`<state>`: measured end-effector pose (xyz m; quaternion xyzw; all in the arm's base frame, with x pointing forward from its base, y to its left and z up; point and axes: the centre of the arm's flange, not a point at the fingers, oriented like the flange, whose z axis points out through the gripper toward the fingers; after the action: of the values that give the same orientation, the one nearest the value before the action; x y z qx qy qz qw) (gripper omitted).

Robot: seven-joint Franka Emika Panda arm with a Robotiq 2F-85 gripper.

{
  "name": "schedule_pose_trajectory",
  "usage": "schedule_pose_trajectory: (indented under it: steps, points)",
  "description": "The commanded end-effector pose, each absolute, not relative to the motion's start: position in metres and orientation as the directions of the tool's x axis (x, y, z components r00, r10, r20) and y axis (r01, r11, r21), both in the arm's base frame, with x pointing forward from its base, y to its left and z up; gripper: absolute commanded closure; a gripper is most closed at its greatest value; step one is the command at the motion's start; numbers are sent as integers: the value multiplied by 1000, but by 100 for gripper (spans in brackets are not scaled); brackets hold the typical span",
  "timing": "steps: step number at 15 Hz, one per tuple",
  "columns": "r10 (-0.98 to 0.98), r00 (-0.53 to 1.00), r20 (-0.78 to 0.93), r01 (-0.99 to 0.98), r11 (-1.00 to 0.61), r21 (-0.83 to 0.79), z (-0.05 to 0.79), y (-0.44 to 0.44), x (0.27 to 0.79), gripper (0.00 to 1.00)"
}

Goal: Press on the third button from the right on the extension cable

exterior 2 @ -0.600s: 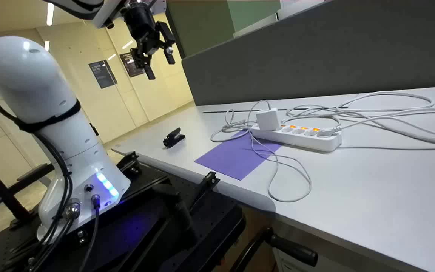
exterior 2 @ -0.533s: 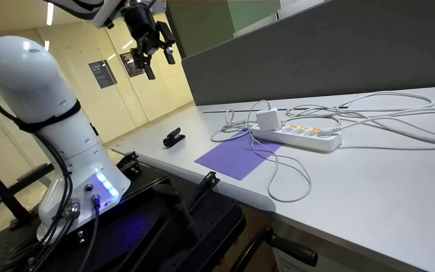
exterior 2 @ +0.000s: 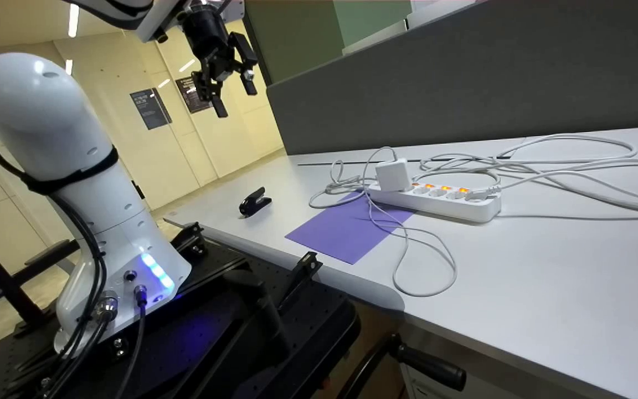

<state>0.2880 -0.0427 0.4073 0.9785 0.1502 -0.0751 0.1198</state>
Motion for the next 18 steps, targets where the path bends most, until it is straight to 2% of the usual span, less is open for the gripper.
schedule_pose_trajectory:
  steps: [1, 4, 11, 15, 17, 18]
  points:
    - [276, 944, -183, 312, -926, 212, 407, -43, 288, 0]
    - [254, 958, -132, 281, -926, 252, 413, -43, 291, 0]
    - [55, 976, 213, 6, -975, 222, 442, -102, 346, 0]
    - [78, 954, 288, 47, -992, 113, 442, -116, 380, 0]
    - [180, 941, 287, 175, -984, 43, 439, -112, 397, 0]
    - [161, 954, 254, 164, -986, 12, 439, -108, 400, 0]
